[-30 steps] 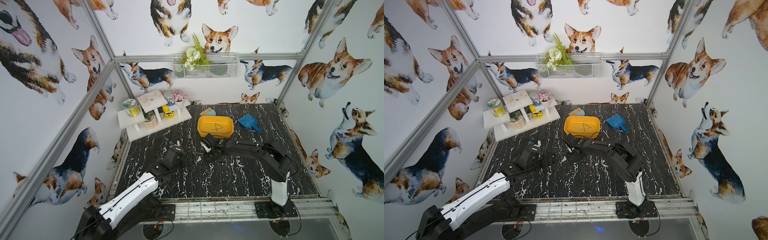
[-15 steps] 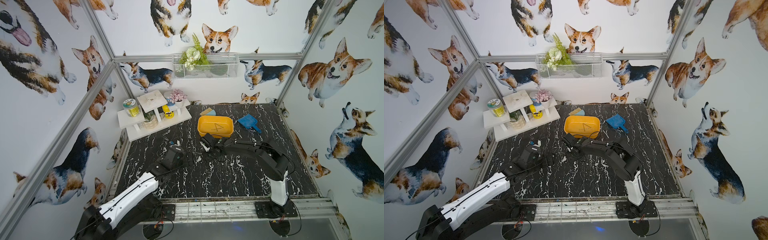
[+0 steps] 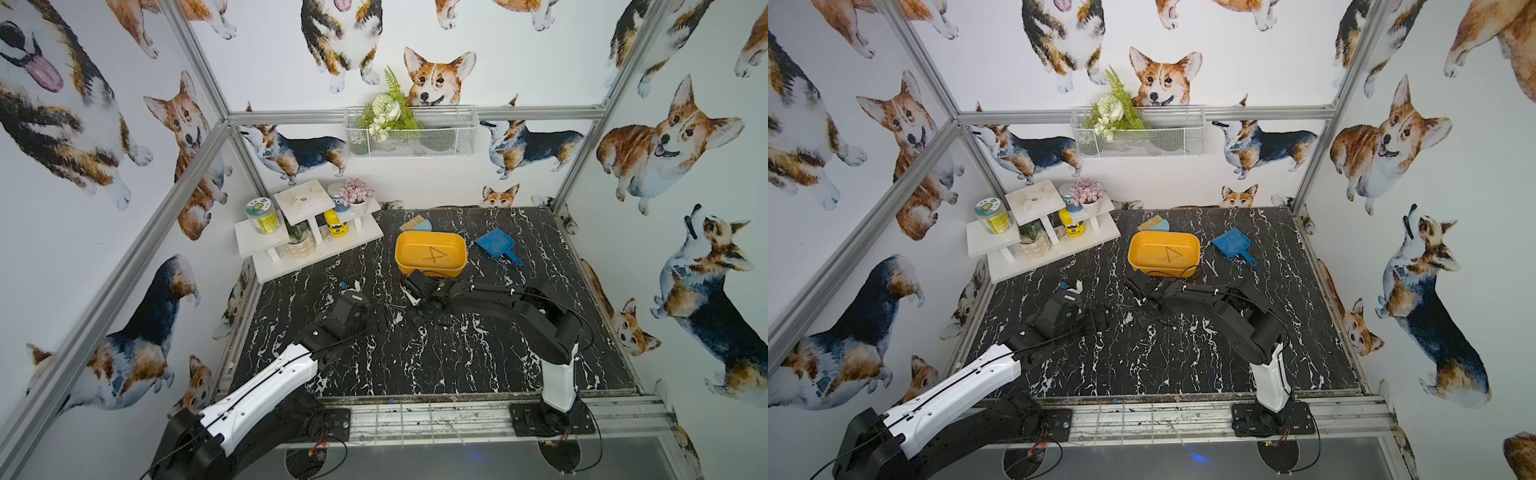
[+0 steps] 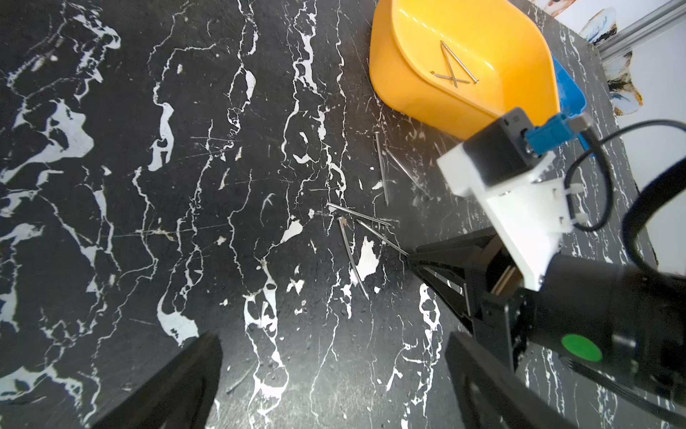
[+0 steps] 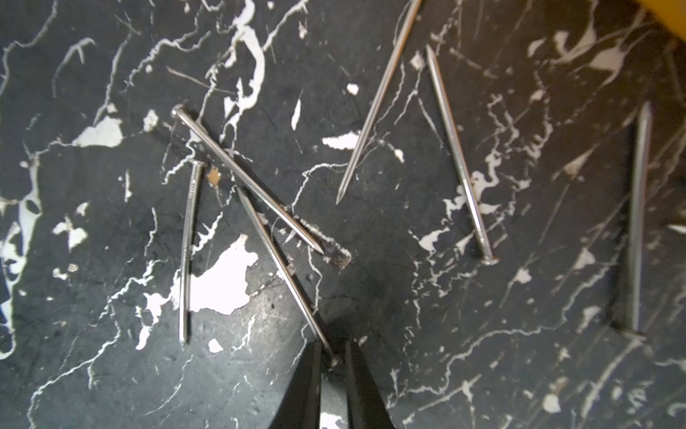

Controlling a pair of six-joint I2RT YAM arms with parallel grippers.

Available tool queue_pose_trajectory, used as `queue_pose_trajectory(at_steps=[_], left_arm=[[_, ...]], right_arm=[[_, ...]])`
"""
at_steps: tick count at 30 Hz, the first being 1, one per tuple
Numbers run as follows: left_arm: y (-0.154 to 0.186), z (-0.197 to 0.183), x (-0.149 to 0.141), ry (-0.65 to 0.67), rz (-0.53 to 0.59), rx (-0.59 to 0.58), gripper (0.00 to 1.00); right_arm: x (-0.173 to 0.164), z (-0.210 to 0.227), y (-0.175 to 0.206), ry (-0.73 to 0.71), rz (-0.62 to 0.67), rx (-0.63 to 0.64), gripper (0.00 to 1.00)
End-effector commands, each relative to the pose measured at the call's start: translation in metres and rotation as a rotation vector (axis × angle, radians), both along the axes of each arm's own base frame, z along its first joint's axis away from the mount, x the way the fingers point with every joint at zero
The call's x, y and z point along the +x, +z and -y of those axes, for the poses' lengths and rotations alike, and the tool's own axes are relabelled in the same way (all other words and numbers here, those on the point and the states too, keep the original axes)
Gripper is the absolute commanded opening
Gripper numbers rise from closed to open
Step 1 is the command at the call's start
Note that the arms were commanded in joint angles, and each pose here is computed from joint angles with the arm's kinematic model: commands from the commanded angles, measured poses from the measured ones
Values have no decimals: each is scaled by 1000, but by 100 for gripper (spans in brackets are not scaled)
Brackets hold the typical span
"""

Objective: Put the nails on the desktop into the storage box
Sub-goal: Pick up the nail from the center of the board.

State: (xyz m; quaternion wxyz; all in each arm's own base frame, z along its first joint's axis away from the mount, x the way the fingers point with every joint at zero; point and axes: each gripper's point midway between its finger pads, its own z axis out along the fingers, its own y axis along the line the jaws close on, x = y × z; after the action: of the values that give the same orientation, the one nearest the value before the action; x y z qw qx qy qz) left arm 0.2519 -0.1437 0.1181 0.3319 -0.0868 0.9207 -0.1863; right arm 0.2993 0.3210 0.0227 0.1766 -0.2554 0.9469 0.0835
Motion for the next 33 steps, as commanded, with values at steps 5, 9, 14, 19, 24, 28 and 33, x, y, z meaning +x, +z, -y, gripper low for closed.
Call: queue_pose_trajectory(at_steps=[5, 9, 14, 19, 24, 28, 33], left_arm=[[7, 3, 4, -2, 21, -18, 100], [8, 4, 5, -1, 20, -17, 100], [9, 5, 7, -4, 21, -16, 100], [10, 7, 9, -8, 23, -15, 100], [11, 8, 11, -10, 21, -13, 100], [12, 10, 12, -14, 22, -11, 100], [13, 11, 14, -17, 23, -10, 100]], right_arm=[[-20, 10, -11, 27, -63, -44, 14], [-23, 11, -8, 32, -58, -47, 13], [-27, 16, -7, 29, -57, -47, 12], [-34, 22, -5, 27, -58, -47, 7], [-39, 26, 0, 21, -57, -30, 0], [-42, 29, 5, 18, -52, -21, 0], [-41, 28, 12, 18, -40, -9, 0]])
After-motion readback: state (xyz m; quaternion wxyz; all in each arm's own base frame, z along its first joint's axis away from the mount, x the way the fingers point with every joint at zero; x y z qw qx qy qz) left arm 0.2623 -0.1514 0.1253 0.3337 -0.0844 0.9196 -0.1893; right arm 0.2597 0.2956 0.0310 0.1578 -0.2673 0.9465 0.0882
